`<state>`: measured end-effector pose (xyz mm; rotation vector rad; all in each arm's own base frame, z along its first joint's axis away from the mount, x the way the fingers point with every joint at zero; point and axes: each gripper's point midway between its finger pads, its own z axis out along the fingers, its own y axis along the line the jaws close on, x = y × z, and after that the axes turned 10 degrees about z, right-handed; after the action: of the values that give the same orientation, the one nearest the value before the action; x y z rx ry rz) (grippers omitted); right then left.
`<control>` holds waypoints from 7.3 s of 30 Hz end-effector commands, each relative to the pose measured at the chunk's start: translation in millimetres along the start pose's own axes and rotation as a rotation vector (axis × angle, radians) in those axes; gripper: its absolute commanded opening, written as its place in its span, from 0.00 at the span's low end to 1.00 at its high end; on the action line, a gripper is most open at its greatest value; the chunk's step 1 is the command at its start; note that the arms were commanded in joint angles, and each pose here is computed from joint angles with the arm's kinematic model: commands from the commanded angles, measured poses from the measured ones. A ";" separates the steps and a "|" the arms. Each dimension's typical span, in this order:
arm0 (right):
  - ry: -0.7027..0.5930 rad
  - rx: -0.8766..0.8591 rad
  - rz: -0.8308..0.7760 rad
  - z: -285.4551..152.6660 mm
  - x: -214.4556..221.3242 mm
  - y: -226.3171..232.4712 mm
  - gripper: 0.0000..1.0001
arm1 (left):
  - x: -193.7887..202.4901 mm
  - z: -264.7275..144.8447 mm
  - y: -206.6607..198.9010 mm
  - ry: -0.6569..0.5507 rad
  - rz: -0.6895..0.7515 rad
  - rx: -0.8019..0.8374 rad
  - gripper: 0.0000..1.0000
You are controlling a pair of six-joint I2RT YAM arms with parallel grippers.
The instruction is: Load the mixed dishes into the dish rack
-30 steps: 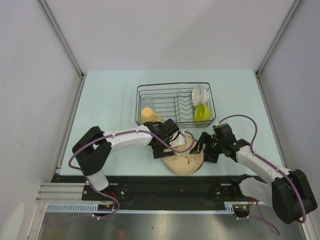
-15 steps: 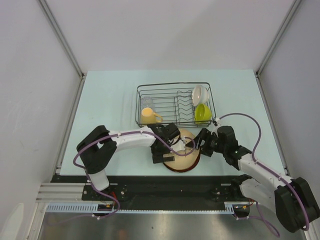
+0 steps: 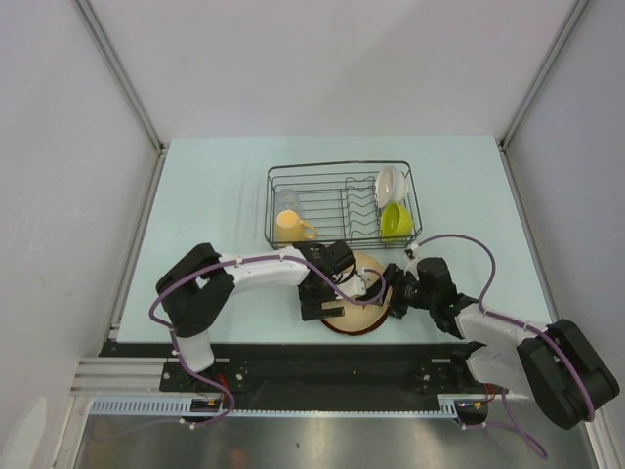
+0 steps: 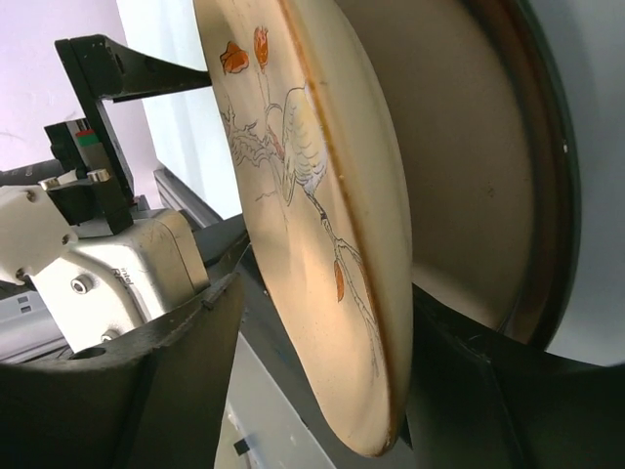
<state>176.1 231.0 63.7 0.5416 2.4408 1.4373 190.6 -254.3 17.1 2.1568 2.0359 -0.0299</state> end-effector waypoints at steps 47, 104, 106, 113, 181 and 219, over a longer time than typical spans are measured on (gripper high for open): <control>-0.183 0.046 -0.380 -73.1 5.1 94.0 0.00 | -31.0 -236.3 94.9 -0.583 -0.163 -0.435 1.00; -0.792 0.765 -1.874 -57.4 -276.8 257.6 0.00 | 87.3 -189.5 141.8 -0.637 -0.740 -0.244 1.00; -0.779 0.766 -1.872 -52.4 -278.7 254.7 0.00 | 87.5 -189.1 142.7 -0.635 -0.739 -0.245 1.00; -0.743 0.780 -1.867 -44.0 -281.8 237.7 0.00 | 88.0 -187.9 144.4 -0.635 -0.742 -0.251 1.00; -0.865 0.905 -1.965 -42.3 -298.5 263.3 0.00 | 39.4 -86.4 162.3 -0.560 -0.833 -0.150 1.00; -0.753 0.800 -1.946 -24.3 -262.7 237.5 0.00 | 113.7 -156.2 152.9 -0.501 -0.750 -0.319 1.00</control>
<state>437.6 200.7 238.9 -1.0733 1.5241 -0.4976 334.9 -138.3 129.5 1.0415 2.2278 -0.3211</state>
